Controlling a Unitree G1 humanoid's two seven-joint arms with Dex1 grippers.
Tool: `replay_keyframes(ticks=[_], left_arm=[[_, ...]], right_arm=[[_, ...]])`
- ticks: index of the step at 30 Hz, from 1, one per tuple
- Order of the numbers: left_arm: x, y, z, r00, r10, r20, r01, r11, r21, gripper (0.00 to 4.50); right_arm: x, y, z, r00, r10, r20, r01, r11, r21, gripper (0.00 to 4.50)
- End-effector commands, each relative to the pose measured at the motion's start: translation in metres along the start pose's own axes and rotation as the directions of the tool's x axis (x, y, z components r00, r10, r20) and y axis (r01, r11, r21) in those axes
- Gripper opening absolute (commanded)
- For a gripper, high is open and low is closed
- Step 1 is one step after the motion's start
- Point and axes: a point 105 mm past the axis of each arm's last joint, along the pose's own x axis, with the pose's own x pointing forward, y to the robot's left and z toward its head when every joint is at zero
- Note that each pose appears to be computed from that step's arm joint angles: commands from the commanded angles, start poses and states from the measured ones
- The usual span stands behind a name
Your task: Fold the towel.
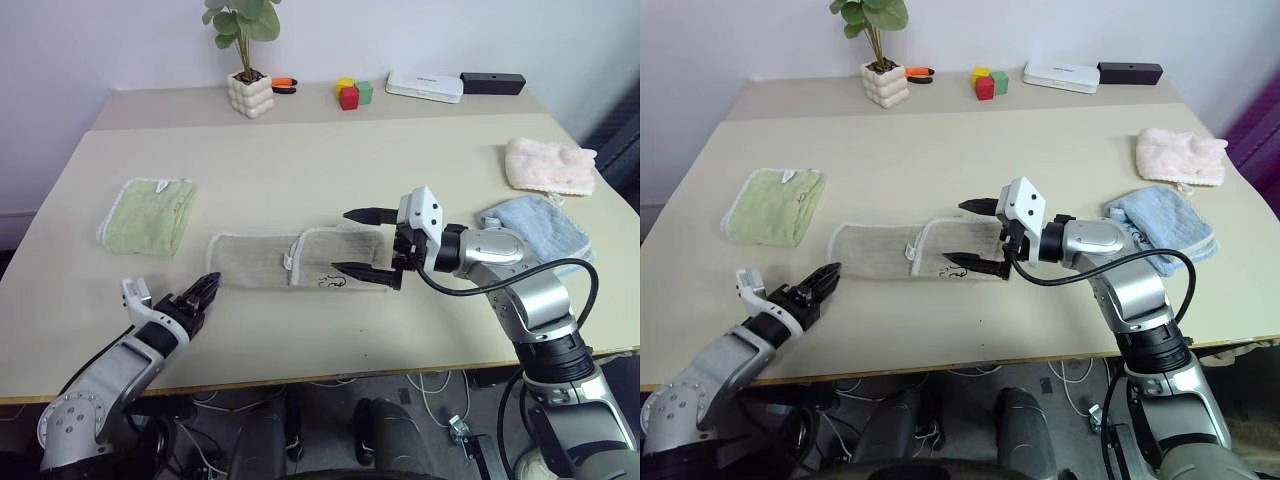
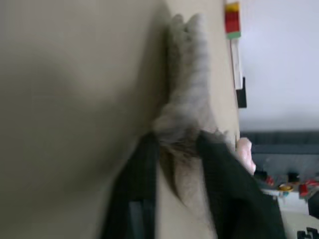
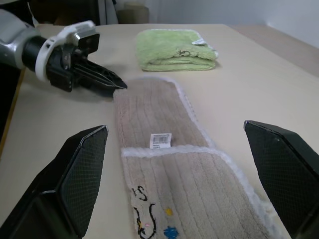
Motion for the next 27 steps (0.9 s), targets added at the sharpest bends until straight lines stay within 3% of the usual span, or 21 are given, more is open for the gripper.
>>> replay_keyframes(ticks=[1, 6, 10, 19, 27], left_arm=[[0.005, 0.002, -0.009, 0.999, 0.020, -0.033, -0.021, 1.000, -0.010, 0.06], [0.008, -0.018, -0.007, 0.997, -0.065, -0.043, 0.067, 0.997, 0.044, 0.06], [0.003, -0.045, -0.013, 0.974, -0.198, -0.111, 0.215, 0.961, 0.176, 0.06], [0.011, -0.108, -0.029, 0.851, -0.403, -0.337, 0.522, 0.725, 0.449, 0.06], [0.058, -0.130, -0.078, 0.696, -0.441, -0.566, 0.708, 0.551, 0.441, 0.06]], right_arm=[[-0.005, -0.003, 0.011, 0.999, -0.023, 0.028, 0.024, 0.999, -0.047, 4.50], [-0.014, -0.008, 0.003, 0.999, -0.054, 0.000, 0.054, 0.998, -0.045, 4.50], [-0.031, -0.012, -0.003, 0.997, -0.075, -0.024, 0.074, 0.997, -0.021, 4.50], [-0.085, -0.026, -0.023, 0.972, -0.179, -0.152, 0.184, 0.983, 0.021, 4.50], [-0.115, -0.022, -0.021, 0.955, -0.221, -0.198, 0.231, 0.972, 0.033, 4.50]])
